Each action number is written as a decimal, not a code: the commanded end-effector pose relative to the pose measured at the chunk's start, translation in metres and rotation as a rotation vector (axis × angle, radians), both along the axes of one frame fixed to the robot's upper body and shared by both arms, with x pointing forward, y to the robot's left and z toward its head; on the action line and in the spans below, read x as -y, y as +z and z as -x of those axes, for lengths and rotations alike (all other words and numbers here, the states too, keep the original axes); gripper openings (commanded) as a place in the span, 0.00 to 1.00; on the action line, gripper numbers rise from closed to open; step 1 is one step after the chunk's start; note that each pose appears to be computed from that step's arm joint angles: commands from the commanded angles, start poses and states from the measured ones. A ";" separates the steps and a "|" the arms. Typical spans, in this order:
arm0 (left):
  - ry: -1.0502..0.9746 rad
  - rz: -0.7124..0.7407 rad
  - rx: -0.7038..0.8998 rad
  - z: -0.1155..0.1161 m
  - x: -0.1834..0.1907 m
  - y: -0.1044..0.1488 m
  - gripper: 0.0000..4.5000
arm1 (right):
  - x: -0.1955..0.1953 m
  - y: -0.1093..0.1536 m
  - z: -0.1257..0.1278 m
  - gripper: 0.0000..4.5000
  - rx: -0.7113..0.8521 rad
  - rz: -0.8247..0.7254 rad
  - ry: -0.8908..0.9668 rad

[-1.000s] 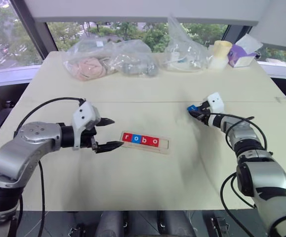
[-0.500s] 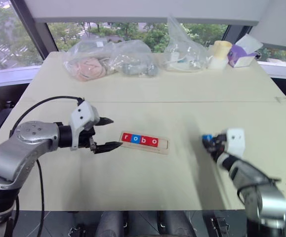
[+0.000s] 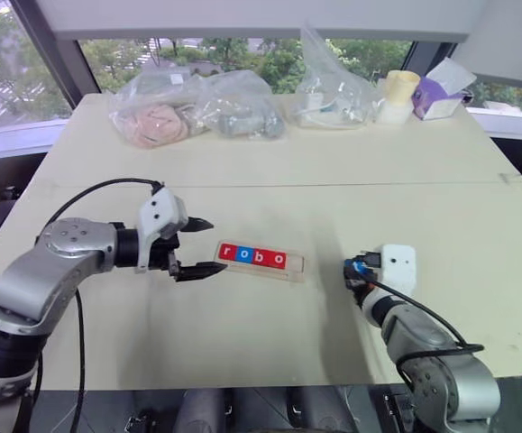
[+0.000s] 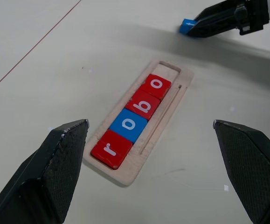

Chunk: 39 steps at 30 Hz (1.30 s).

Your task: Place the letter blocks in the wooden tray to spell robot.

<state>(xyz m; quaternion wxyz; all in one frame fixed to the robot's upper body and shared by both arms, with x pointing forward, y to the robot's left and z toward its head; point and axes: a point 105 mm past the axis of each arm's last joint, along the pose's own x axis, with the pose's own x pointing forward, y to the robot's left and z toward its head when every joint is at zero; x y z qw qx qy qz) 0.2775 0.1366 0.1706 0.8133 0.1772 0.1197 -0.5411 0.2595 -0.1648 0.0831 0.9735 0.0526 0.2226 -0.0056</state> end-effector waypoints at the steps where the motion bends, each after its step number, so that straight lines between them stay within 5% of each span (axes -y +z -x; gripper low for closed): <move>1: -0.012 -0.005 0.026 0.001 0.001 0.002 1.00 | 0.005 0.003 0.004 0.26 -0.004 0.016 -0.030; 8: 0.008 -0.004 0.014 0.003 -0.003 -0.004 1.00 | 0.001 0.015 0.003 0.98 0.053 -0.074 0.043; 11: 0.012 -0.011 0.006 0.004 -0.006 -0.007 1.00 | 0.009 0.048 0.004 0.99 0.208 -0.039 0.262; 17: -0.087 0.038 -0.005 0.009 0.003 0.006 1.00 | 0.054 0.084 -0.007 0.99 0.266 -0.038 0.664; 27: -0.122 -0.024 0.009 0.006 -0.003 0.015 1.00 | 0.087 0.023 -0.049 0.99 0.070 0.245 0.995; 39: -0.077 -0.041 -0.027 0.014 -0.013 0.009 1.00 | 0.074 0.003 -0.041 0.99 0.005 0.306 1.266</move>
